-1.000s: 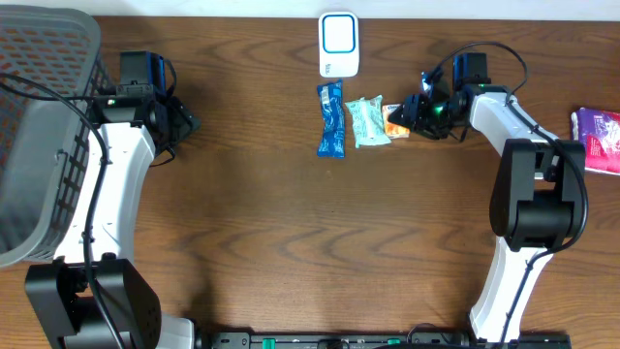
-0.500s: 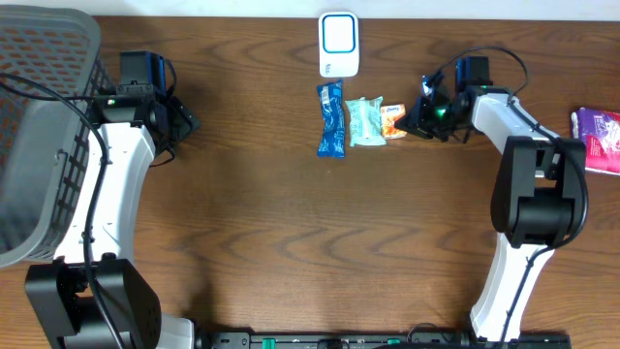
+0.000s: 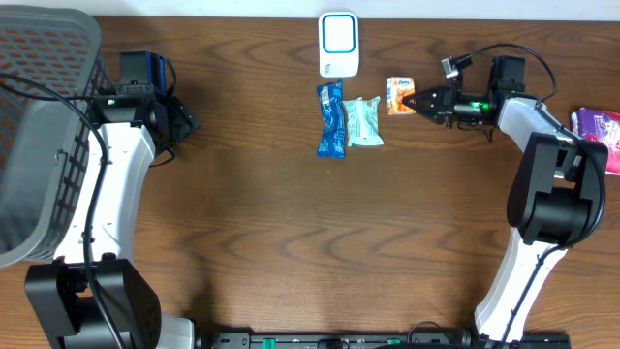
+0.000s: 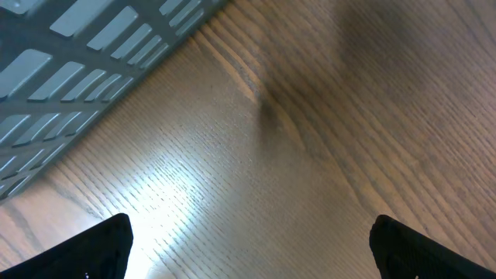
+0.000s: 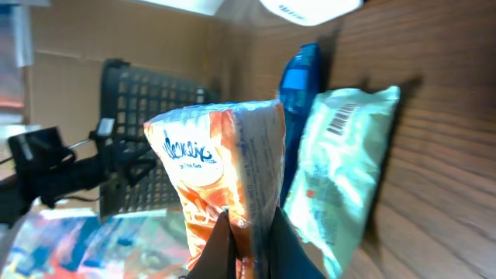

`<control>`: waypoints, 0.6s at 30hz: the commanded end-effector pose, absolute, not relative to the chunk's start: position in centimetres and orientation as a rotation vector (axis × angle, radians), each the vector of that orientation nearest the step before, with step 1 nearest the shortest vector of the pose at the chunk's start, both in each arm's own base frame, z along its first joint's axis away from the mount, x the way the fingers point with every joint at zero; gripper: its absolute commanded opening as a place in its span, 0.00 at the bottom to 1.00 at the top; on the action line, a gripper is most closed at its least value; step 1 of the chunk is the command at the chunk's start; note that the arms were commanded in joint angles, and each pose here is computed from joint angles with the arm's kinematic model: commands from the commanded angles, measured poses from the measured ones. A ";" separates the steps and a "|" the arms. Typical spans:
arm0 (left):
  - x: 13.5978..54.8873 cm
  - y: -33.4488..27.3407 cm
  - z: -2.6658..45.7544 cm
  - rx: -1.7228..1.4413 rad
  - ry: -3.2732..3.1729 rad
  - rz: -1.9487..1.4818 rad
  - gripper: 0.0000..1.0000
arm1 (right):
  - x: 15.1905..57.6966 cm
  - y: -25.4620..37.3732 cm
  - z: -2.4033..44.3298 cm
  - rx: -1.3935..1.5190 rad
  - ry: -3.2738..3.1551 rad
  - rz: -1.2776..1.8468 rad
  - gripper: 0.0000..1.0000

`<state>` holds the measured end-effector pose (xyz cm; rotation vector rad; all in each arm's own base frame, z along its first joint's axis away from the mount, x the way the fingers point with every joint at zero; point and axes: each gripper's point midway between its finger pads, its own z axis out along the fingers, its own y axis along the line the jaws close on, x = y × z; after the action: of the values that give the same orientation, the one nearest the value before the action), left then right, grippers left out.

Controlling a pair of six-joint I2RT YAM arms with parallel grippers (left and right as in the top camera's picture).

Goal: Scan the item barcode
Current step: 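Reach the right gripper left and grasp the orange Kleenex box, then lift the orange Kleenex pack up under the scanner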

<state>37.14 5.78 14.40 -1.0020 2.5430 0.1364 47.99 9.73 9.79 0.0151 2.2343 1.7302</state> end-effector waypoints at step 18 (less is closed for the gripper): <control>37.1 6.1 14.3 -1.022 2.536 0.152 0.98 | 58.2 9.3 18.1 0.088 2.164 -0.020 0.01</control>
<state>37.15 5.78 14.41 -1.0019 2.5426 0.1362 56.48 13.01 13.89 0.0719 2.3178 0.5680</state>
